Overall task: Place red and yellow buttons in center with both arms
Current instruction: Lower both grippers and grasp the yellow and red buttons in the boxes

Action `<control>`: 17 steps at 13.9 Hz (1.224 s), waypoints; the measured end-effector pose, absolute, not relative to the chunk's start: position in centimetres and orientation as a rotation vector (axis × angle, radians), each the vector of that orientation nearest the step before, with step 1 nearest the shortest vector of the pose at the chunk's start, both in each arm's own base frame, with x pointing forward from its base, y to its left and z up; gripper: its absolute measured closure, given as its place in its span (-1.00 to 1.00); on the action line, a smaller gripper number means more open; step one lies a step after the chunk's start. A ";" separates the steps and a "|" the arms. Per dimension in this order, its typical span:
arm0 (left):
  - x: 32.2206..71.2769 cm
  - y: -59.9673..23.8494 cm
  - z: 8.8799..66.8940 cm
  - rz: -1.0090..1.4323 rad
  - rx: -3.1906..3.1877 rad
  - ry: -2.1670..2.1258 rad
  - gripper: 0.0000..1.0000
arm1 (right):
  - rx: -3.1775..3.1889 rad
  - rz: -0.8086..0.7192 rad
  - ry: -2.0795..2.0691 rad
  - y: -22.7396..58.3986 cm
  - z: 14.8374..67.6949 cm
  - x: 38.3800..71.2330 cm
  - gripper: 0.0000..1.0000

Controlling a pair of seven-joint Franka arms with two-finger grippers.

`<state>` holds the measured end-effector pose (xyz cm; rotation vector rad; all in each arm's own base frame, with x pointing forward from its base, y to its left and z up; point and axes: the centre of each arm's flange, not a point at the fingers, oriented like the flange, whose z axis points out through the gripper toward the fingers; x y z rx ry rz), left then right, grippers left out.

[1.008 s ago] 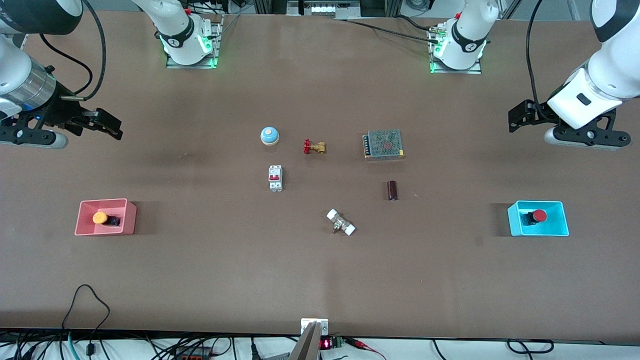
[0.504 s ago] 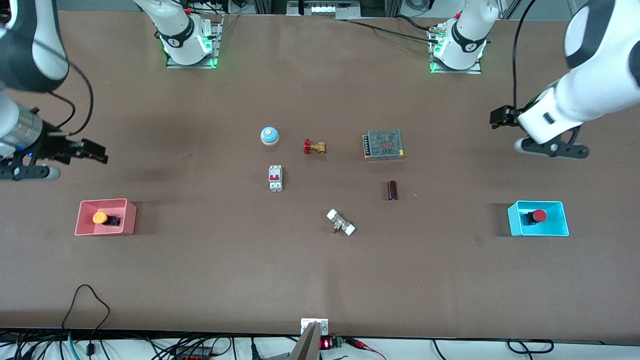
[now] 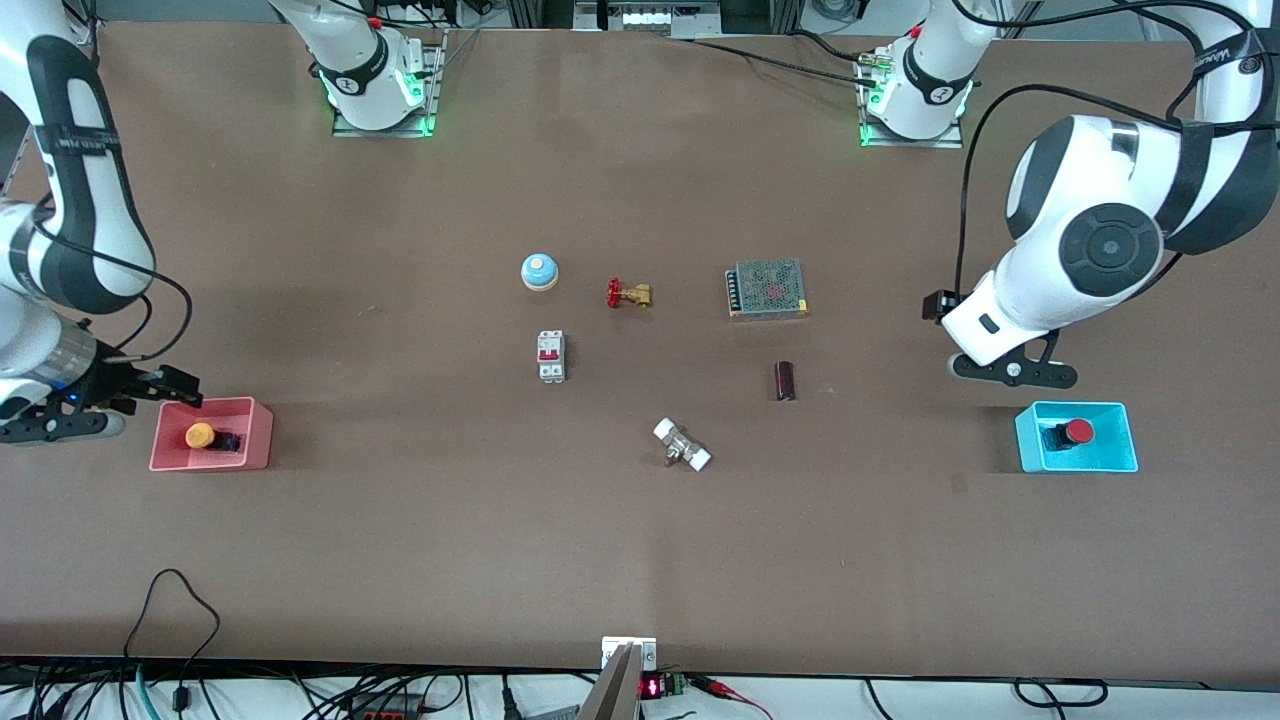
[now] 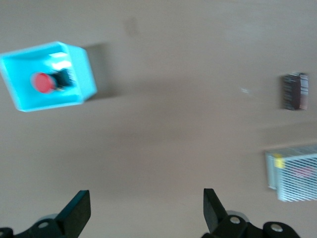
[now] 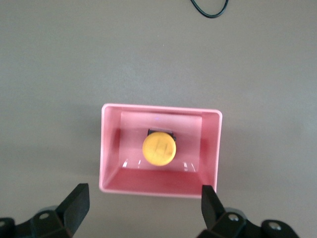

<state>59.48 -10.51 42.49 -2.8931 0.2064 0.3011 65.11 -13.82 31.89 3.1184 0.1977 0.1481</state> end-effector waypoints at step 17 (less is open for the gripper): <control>69.6 14.2 28.7 0.106 -3.048 -0.037 -0.97 | 3.058 0.237 0.283 -14.1 24.3 66.4 -1.00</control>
